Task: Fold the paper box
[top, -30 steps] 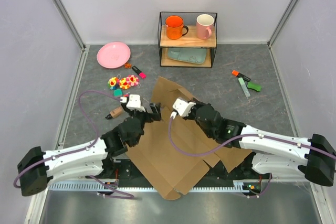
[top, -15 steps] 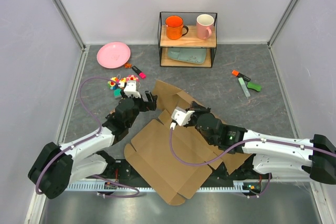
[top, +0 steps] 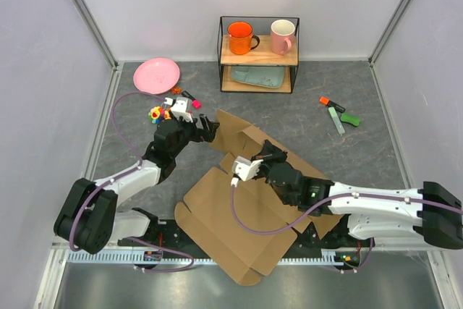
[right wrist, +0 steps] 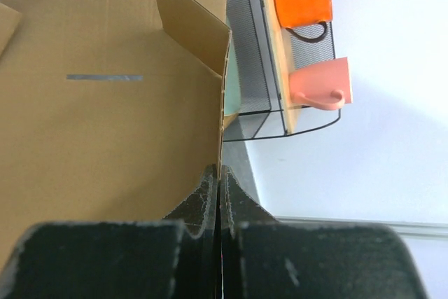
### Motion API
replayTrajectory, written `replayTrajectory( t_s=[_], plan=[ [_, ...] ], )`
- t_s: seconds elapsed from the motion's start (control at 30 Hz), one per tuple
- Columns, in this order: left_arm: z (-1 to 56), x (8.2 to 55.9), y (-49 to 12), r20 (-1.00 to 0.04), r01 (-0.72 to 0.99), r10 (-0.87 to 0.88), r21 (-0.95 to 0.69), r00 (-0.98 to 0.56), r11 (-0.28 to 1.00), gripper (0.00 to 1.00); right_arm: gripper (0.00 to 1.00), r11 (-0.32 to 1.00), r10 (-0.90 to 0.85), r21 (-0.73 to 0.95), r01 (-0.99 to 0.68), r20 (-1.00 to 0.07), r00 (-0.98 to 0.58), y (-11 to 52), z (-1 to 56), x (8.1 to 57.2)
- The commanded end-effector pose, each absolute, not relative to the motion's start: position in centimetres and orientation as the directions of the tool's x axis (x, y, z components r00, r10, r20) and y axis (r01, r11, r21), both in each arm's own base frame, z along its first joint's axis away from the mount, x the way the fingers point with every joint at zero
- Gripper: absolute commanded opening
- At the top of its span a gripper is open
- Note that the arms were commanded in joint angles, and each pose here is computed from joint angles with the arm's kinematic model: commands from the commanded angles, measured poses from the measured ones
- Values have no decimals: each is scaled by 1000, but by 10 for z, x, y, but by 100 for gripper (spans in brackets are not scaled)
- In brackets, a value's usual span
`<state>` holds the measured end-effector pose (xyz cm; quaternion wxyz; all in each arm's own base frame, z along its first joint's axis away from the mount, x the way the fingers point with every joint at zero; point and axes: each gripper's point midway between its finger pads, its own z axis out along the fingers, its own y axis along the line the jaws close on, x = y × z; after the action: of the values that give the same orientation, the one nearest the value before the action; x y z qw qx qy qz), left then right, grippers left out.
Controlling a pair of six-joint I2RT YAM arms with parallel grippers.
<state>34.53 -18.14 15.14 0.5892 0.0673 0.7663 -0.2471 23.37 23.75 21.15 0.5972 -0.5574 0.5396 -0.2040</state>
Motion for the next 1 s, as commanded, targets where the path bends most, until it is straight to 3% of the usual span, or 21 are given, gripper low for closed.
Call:
replayTrajectory(
  t_s=[0.0, 0.33, 0.47, 0.67, 0.97],
  plan=[
    [186, 359, -186, -954, 438, -220, -290, -205, 851, 100, 0, 265, -881, -940, -216, -327, 341, 245, 240, 247],
    [203, 357, -168, -949, 370, -281, -315, -145, 874, 100, 0, 268, -859, -949, -164, -312, 406, 283, 258, 249],
    [202, 359, -157, -942, 306, -307, -335, -136, 891, 100, 0, 278, -853, -937, -213, -343, 394, 289, 235, 238],
    [191, 350, -153, -908, 268, -384, -417, -168, 869, 99, 0, 441, -788, -817, -371, -550, 276, 285, 203, 222],
    [194, 342, -148, -909, 266, -388, -416, -155, 869, 99, 0, 503, -747, -747, -436, -629, 215, 272, 184, 212]
  ],
)
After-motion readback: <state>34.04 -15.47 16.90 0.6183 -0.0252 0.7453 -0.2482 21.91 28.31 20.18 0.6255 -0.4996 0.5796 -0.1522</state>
